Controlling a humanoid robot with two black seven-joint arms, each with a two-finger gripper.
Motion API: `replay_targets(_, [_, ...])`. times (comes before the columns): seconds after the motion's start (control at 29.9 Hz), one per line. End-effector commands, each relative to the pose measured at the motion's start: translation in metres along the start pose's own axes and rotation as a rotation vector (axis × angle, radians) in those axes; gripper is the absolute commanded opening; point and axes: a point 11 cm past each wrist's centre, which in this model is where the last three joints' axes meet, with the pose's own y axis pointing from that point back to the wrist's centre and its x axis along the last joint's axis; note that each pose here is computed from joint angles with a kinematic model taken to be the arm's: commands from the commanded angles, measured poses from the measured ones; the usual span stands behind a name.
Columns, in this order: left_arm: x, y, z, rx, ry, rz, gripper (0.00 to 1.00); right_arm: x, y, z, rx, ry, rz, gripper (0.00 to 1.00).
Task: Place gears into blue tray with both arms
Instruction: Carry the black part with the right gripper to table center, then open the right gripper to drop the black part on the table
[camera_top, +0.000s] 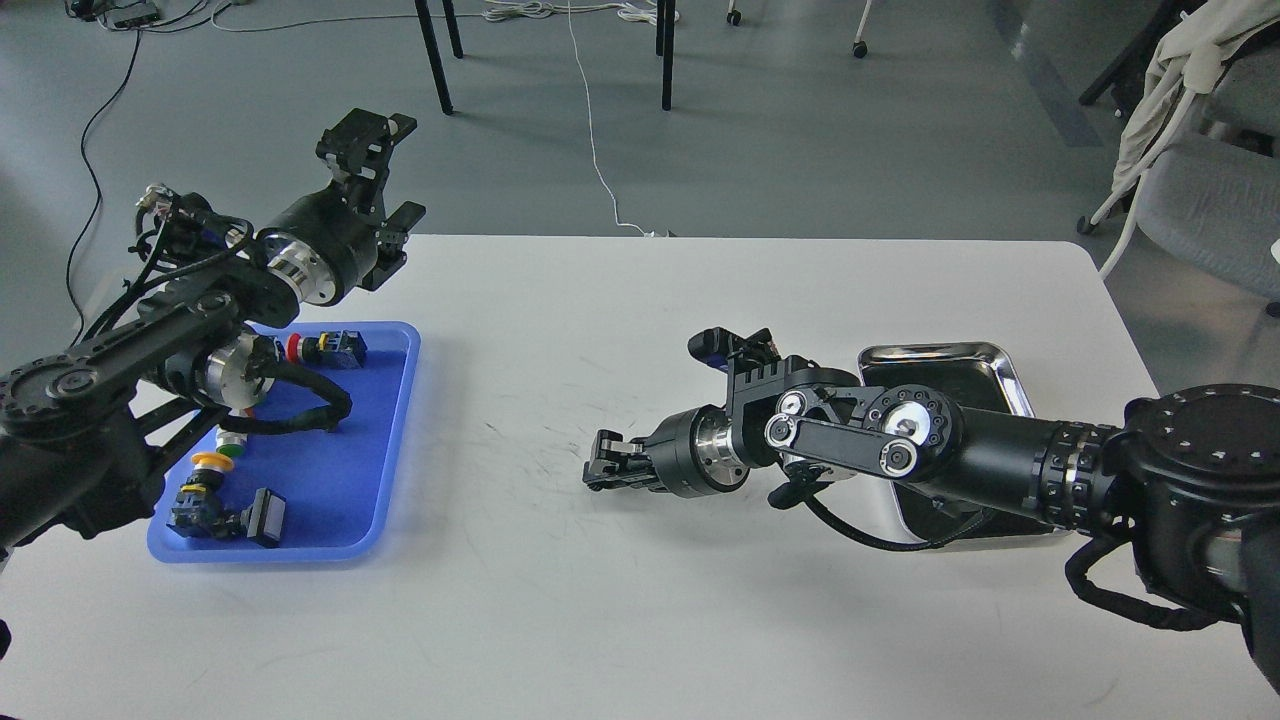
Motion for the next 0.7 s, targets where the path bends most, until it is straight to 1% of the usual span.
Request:
replay_targets(0.0, [0.000, 0.000, -0.001, 0.001, 0.003, 0.002, 0.98, 0.000, 0.000, 0.002, -0.009, 0.000, 0.001, 0.24])
replay_targets(0.1, [0.000, 0.000, -0.001, 0.001, 0.004, 0.000, 0.98, 0.002, 0.000, 0.002, -0.019, -0.002, 0.014, 0.35])
replay_targets(0.17, [-0.001, 0.000, -0.001, 0.001, 0.002, -0.001, 0.98, 0.003, 0.000, 0.002, -0.018, -0.004, 0.021, 0.45])
replay_targets(0.27, [0.000, 0.000, -0.001, 0.001, 0.004, 0.001, 0.98, 0.003, 0.000, 0.002, -0.017, -0.011, 0.027, 0.79])
replay_targets(0.3, [-0.001, 0.000, -0.002, 0.002, 0.004, 0.001, 0.98, 0.003, 0.000, 0.002, -0.017, -0.011, 0.027, 0.84])
replay_targets(0.33, [-0.001, 0.000, -0.002, 0.002, 0.004, 0.001, 0.98, 0.004, 0.000, 0.002, -0.016, -0.011, 0.027, 0.85])
replay_targets(0.4, [-0.001, 0.000, -0.003, 0.003, 0.003, 0.000, 0.98, 0.007, 0.001, 0.001, -0.015, -0.012, 0.037, 0.93])
replay_targets(0.43, [-0.002, 0.000, -0.003, 0.003, 0.004, -0.001, 0.98, 0.009, 0.002, 0.000, -0.013, -0.011, 0.041, 0.94])
replay_targets(0.57, [-0.001, 0.000, -0.003, 0.006, 0.003, 0.000, 0.98, 0.016, 0.005, -0.007, 0.008, -0.018, 0.056, 0.94])
replay_targets(0.67, [-0.001, 0.000, -0.001, 0.005, -0.001, -0.002, 0.98, 0.035, 0.013, -0.022, 0.064, -0.060, 0.102, 0.95])
